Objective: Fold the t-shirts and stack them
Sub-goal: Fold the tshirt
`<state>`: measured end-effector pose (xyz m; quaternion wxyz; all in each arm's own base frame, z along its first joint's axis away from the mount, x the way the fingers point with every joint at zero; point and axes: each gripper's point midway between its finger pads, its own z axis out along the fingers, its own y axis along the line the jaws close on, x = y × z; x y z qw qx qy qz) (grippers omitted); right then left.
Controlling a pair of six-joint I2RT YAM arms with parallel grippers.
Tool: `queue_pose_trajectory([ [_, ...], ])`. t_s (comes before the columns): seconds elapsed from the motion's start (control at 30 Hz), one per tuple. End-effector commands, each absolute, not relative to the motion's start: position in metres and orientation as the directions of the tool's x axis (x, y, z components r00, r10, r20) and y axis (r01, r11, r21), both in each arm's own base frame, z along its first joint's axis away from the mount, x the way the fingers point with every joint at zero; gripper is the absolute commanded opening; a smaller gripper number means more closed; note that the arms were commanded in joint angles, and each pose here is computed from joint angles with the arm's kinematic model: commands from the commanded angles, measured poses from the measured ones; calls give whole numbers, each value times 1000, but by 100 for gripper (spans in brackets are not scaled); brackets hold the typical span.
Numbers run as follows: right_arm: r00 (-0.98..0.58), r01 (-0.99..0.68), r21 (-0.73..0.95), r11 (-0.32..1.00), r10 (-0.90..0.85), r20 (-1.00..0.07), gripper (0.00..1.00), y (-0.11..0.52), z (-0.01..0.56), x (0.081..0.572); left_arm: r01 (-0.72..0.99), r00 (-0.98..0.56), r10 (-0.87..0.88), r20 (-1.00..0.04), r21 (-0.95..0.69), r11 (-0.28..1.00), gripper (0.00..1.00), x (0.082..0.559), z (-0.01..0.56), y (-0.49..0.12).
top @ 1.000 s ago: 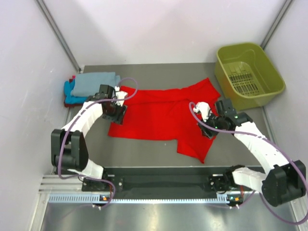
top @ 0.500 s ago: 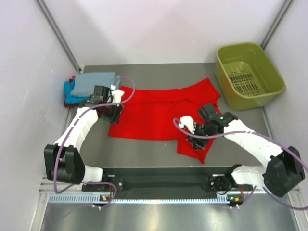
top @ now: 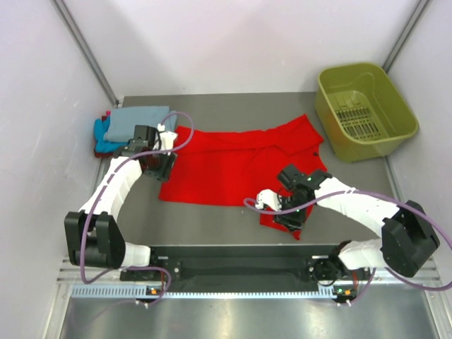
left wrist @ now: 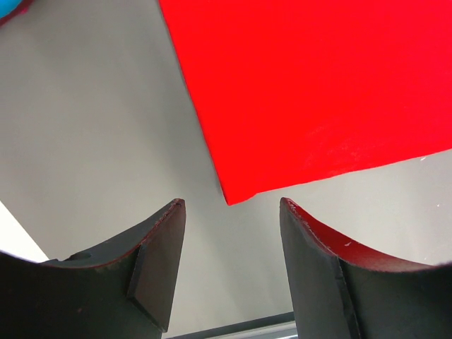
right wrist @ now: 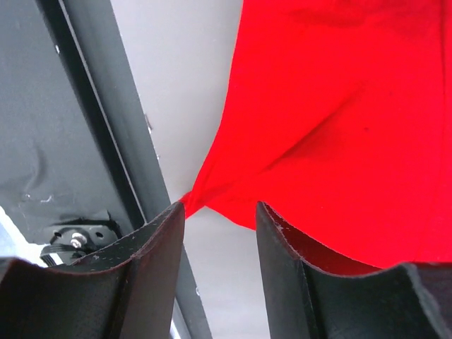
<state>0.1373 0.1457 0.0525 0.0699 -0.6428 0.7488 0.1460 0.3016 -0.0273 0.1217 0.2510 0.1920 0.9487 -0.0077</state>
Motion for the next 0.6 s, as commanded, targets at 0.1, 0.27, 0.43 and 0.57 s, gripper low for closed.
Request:
queue_pose_trajectory([
  [0.1,-106,-988,139,67,-949,-296,46,151,57,132,373,-789,374,-487,103,922,61,316,127,-25],
  [0.27,-61,-984,179,16,-967,-247,46,147,50,119,373,-785,375,-493,107,922,61,324,129,-25],
  [0.43,-36,-976,219,-10,-979,-202,46,147,41,110,370,-787,375,-490,112,922,61,326,129,-24],
  [0.57,-36,-964,266,-4,-989,-147,32,145,31,105,367,-787,375,-490,116,923,61,326,130,-23],
])
